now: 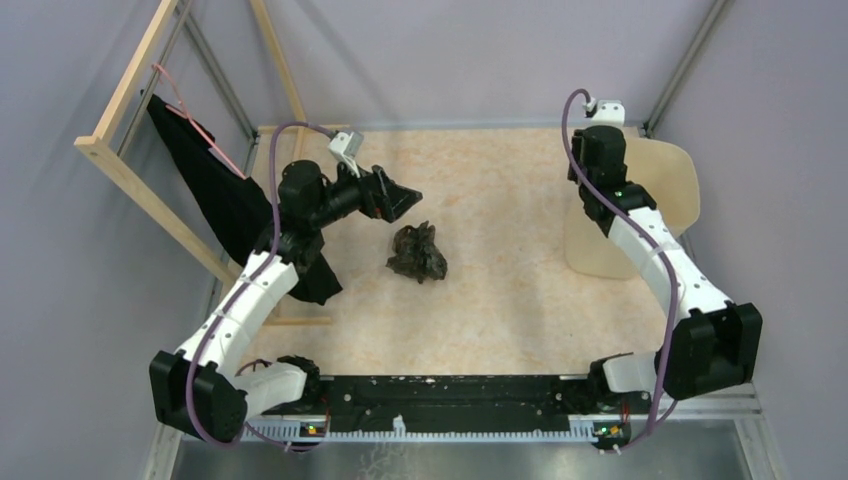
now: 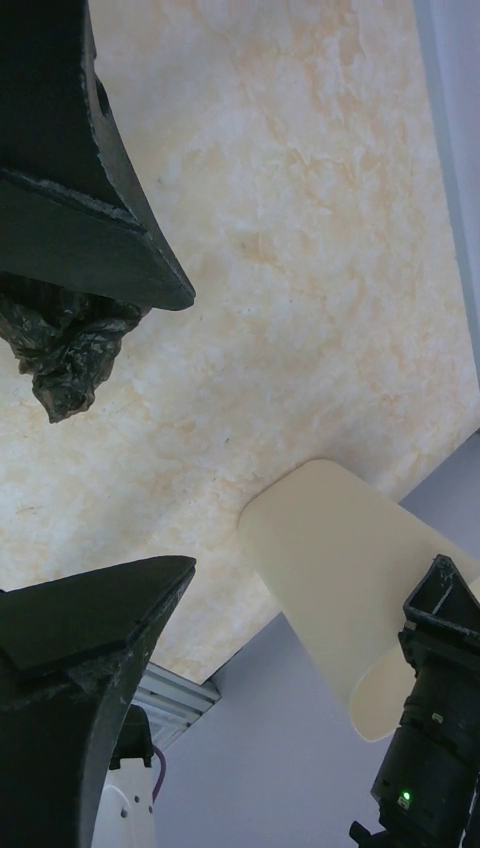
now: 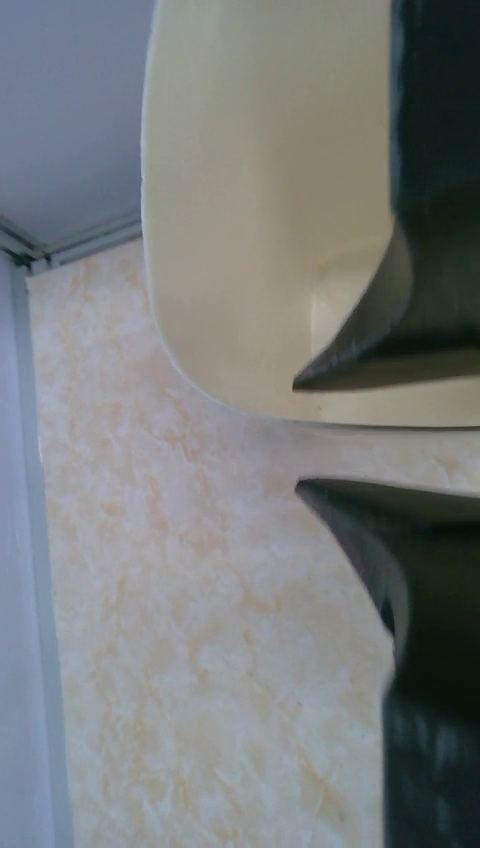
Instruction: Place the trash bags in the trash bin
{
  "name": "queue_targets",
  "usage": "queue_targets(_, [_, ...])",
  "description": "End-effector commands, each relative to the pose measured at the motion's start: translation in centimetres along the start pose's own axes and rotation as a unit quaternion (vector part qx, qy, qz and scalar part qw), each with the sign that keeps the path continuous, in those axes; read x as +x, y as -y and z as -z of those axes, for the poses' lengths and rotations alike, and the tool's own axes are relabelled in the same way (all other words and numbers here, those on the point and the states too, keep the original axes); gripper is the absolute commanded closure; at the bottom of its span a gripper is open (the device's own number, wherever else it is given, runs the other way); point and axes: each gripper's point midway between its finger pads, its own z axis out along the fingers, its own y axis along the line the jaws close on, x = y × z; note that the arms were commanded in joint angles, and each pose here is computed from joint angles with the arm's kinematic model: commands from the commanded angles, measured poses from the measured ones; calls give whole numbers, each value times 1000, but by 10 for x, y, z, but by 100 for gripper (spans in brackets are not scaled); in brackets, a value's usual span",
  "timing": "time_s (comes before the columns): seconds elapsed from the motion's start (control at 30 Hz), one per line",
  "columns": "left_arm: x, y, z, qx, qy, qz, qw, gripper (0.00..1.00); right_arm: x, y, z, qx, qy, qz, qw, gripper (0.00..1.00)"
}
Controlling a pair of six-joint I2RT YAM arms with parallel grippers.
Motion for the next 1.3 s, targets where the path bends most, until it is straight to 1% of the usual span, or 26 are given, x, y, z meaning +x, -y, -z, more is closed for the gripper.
queue_targets(0.0, [-17, 2, -1, -8, 18, -13, 1000, 1, -5, -10, 8, -40, -24, -6, 999, 52])
queue_targets(0.07, [-16, 1, -3, -6, 17, -10, 1000, 1, -9, -11, 17, -50, -30, -17, 998, 37])
queue_targets(0.1, [-14, 0, -4, -5, 14, -8, 1000, 1, -14, -11, 23, -53, -31, -25, 998, 33])
queue_targets(0.13, [-13, 0, -4, -5, 12, -7, 1000, 1, -17, -8, 29, -50, -35, -32, 998, 31])
queue_targets(0.23, [-12, -5, -5, -16, 10, -9, 1000, 1, -34, 4, 52, -12, -24, -45, 999, 31])
queue_targets(0.3, [-14, -7, -4, -24, 14, -14, 1000, 1, -45, -1, 69, 3, -14, -19, 1000, 29])
queue_targets(0.37, [-15, -10, -2, -34, 18, -18, 999, 1, -49, -26, 84, -11, -17, 22, 1000, 27])
queue_targets(0.47, [-24, -19, 5, -69, 35, -27, 997, 2, -42, -75, 100, -59, -29, 68, 996, 26])
queue_targets(0.5, [-22, -23, 9, -87, 34, -26, 995, 1, -36, -94, 107, -78, -30, 86, 993, 26])
queue_targets(0.57, [-30, -28, 18, -114, 53, -33, 992, 1, -14, -134, 118, -121, -37, 118, 985, 25])
queue_targets(0.63, [-38, -32, 29, -139, 78, -41, 986, 1, 20, -178, 127, -196, -61, 138, 969, 23])
queue_targets(0.7, [-45, -35, 41, -163, 102, -45, 980, 1, 63, -217, 137, -284, -112, 118, 945, 24])
queue_targets(0.73, [-46, -37, 45, -174, 109, -46, 978, 1, 82, -236, 146, -332, -138, 98, 928, 25])
queue_targets(0.8, [-52, -42, 55, -201, 128, -48, 970, 1, 114, -266, 166, -423, -173, 64, 887, 32])
queue_targets(0.83, [-54, -45, 58, -211, 133, -49, 967, 1, 124, -280, 178, -468, -182, 44, 864, 33])
queue_targets(0.9, [-54, -51, 59, -225, 133, -48, 964, 1, 136, -299, 196, -534, -190, 1, 824, 33])
queue_targets(0.97, [-49, -55, 53, -226, 119, -42, 966, 1, 146, -312, 201, -563, -193, -27, 803, 32])
queue_targets(1.0, [-46, -54, 49, -219, 111, -41, 968, 1, 149, -317, 200, -569, -192, -31, 799, 32])
queue_targets(1.03, [-43, -54, 45, -211, 103, -40, 971, 1, 155, -321, 195, -566, -196, -30, 800, 32])
queue_targets(1.1, [-39, -49, 36, -187, 85, -45, 978, 1, 170, -327, 179, -542, -211, -24, 813, 33])
queue_targets(1.13, [-37, -47, 31, -175, 74, -45, 981, 1, 175, -329, 170, -525, -216, -20, 823, 37])
queue_targets(1.2, [-34, -45, 25, -163, 56, -44, 984, 1, 182, -328, 153, -492, -221, -9, 842, 52])
queue_targets(1.27, [-29, -48, 20, -162, 42, -40, 985, 1, 186, -322, 142, -467, -218, 5, 857, 63])
